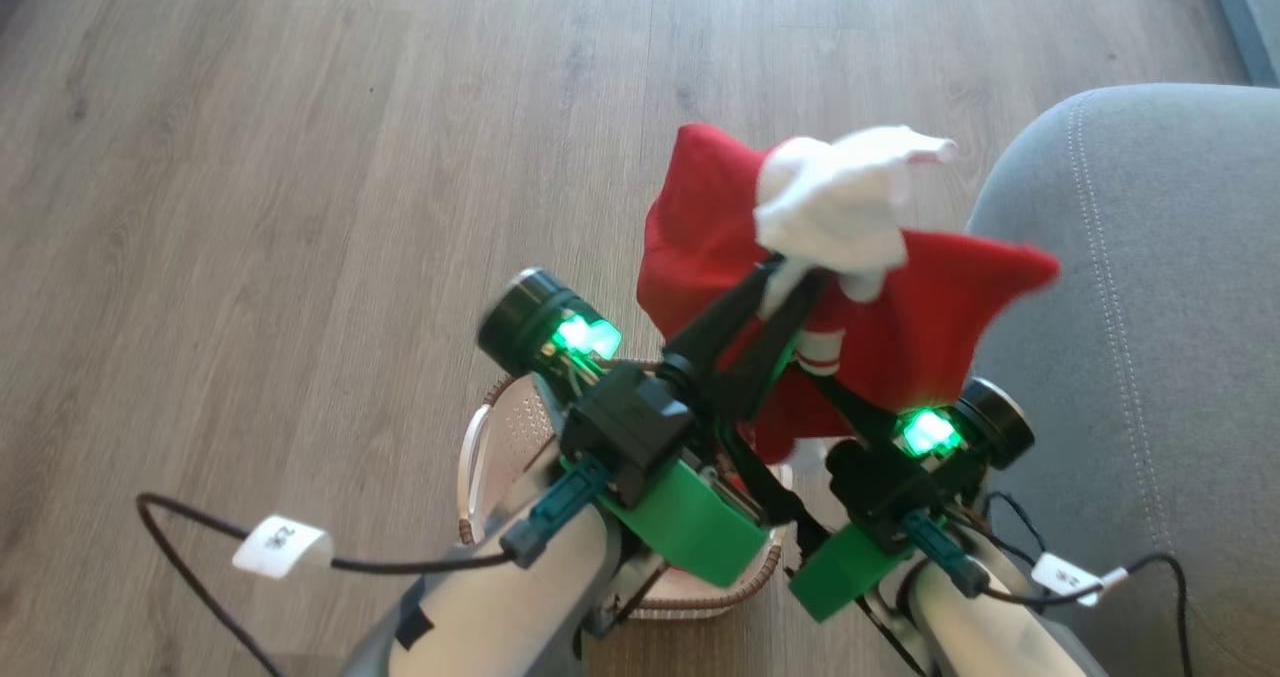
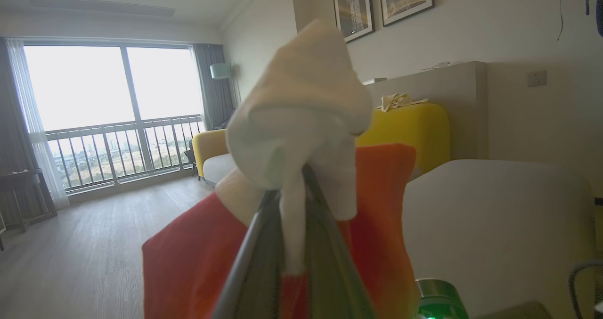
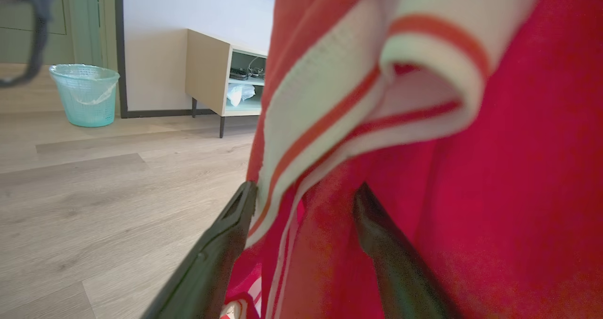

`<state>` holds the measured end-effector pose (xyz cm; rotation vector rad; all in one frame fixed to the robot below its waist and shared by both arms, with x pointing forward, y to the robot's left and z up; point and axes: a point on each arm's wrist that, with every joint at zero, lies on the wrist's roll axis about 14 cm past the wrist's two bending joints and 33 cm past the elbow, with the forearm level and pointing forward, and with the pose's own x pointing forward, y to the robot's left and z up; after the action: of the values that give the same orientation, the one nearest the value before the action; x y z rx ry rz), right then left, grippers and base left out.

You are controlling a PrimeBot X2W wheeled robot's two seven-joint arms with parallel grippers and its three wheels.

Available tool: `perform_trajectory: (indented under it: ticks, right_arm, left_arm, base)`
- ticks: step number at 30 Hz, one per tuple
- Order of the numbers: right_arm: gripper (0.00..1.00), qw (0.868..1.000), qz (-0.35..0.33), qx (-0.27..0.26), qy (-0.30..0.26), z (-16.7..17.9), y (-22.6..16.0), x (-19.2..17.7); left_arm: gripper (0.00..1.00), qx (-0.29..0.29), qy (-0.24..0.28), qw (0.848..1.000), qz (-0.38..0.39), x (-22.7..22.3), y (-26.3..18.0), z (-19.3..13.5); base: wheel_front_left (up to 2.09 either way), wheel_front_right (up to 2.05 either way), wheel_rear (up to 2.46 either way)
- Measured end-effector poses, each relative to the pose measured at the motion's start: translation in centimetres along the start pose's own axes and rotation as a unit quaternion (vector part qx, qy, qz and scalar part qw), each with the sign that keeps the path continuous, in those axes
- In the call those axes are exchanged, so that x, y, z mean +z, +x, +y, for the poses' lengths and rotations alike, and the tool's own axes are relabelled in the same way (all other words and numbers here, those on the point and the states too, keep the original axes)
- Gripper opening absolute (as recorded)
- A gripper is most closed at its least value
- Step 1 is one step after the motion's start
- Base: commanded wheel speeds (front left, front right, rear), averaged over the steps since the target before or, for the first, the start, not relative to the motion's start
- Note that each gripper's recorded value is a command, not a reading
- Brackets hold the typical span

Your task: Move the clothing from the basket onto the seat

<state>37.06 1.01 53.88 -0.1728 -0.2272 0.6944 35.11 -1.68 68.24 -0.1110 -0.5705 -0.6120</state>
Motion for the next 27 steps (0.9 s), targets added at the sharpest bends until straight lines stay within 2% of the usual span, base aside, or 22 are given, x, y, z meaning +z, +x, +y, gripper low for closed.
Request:
perform_trajectory:
  ticks: [11, 17, 18, 19, 20, 27]
  right_arm:
    - [1.00, 1.000, -0.002, 0.003, -0.002, 0.1, 1.5, 0.0]
    - [1.00, 0.999, -0.017, -0.034, 0.021, -2.4, 2.1, 0.7]
    - [0.84, 0.999, -0.017, -0.043, 0.028, -3.0, 2.1, 0.6]
    - [0.28, 0.998, -0.017, -0.051, 0.036, -3.5, 2.0, 0.5]
    - [0.00, 0.997, -0.017, -0.056, 0.041, -3.7, 2.0, 0.5]
    - [0.00, 0.995, -0.020, -0.078, 0.064, -5.0, 1.8, 0.4]
  left_arm:
    - [0.00, -0.023, -0.014, 1.000, 0.014, -0.7, -0.5, -1.8]
    - [0.00, -0.024, -0.017, 0.999, 0.019, -0.8, -0.9, -2.0]
    - [0.00, -0.022, -0.016, 0.999, 0.019, -0.8, -0.9, -1.9]
    - [0.00, -0.020, -0.015, 1.000, 0.019, -0.8, -1.0, -1.8]
    - [0.00, -0.017, -0.014, 1.000, 0.019, -0.8, -1.0, -1.7]
    - [0.00, 0.000, -0.012, 1.000, 0.023, -1.1, -1.0, -0.6]
  base:
    - [0.00, 0.00, 0.00]
    - [0.00, 0.00, 0.00]
    - [0.00, 0.00, 0.00]
    - [0.00, 0.00, 0.00]
    - [0.00, 0.00, 0.00]
    - [0.00, 0.00, 0.00]
